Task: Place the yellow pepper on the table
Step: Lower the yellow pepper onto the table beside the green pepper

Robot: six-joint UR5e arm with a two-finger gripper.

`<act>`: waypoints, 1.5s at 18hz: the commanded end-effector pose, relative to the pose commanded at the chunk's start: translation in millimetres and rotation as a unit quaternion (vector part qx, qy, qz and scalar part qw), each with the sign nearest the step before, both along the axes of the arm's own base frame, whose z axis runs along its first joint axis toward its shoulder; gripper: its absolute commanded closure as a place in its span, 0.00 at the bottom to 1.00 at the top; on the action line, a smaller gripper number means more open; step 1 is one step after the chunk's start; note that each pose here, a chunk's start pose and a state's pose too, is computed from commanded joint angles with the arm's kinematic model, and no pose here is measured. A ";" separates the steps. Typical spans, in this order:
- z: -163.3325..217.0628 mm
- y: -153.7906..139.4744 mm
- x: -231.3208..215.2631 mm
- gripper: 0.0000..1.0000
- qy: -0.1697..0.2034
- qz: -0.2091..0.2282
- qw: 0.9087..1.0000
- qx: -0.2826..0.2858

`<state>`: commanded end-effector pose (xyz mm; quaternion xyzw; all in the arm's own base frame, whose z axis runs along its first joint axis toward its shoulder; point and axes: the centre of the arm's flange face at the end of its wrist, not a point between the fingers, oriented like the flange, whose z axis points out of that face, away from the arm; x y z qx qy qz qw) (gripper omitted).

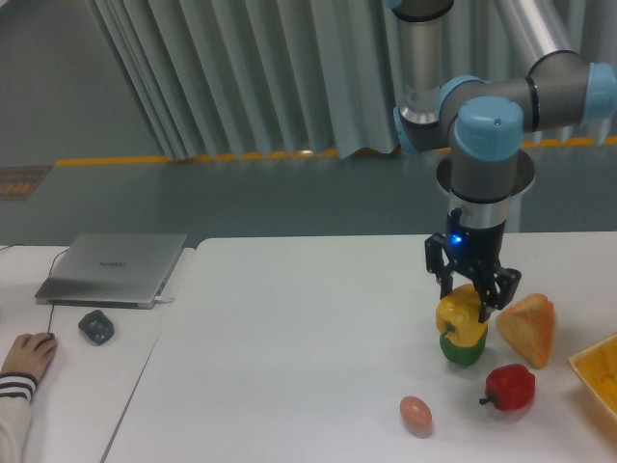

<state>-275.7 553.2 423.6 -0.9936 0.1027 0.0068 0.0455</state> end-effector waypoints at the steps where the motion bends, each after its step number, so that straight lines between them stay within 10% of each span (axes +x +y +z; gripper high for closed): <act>1: 1.3 2.3 5.5 0.47 -0.001 -0.005 1.000 0.000; 10: -33.6 33.6 66.0 0.47 -0.032 -0.054 0.997 -0.045; 15: -54.1 52.8 84.1 0.47 -0.022 -0.018 0.998 -0.047; 20: -78.5 80.3 108.5 0.46 0.063 0.052 0.996 -0.034; 27: -87.9 82.2 109.1 0.43 0.063 0.069 0.995 -0.039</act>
